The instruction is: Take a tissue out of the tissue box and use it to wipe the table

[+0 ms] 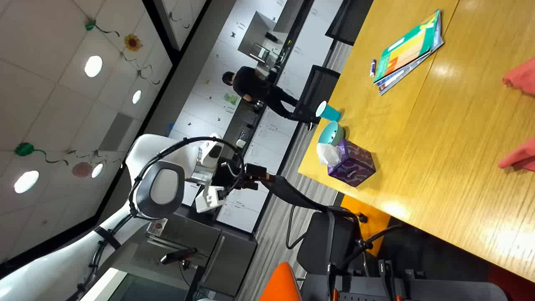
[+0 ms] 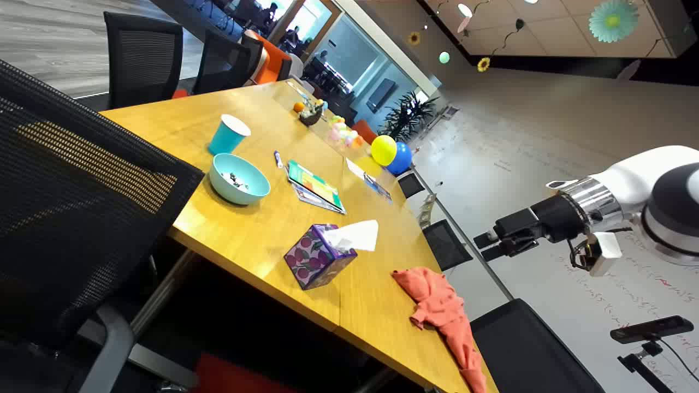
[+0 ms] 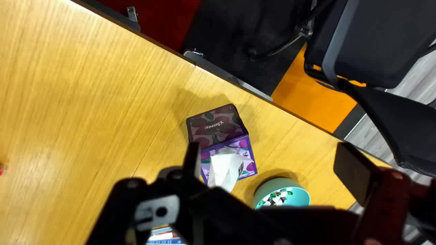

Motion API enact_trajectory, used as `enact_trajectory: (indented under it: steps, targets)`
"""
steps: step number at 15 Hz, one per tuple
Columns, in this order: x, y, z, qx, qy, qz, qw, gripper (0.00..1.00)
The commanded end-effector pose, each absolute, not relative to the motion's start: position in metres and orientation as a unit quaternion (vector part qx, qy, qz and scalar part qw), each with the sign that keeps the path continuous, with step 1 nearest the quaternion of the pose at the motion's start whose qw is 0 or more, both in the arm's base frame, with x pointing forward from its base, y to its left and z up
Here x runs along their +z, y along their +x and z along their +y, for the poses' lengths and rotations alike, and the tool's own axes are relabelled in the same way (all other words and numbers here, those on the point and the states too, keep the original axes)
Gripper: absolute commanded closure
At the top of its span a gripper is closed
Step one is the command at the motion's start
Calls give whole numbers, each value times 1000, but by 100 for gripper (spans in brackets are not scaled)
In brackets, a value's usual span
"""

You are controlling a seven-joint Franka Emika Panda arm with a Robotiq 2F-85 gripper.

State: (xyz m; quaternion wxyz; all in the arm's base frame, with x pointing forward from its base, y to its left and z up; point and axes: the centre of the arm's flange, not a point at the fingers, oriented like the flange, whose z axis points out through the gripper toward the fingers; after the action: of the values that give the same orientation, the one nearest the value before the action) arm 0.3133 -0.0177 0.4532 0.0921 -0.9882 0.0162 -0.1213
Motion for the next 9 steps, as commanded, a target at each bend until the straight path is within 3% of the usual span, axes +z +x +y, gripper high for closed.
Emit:
enact_trajectory:
  steps: [1,9]
  targets:
    - [452,313,-18,-120,-988,16,92,0]
    - [453,345,-18,-135,-988,15,77,0]
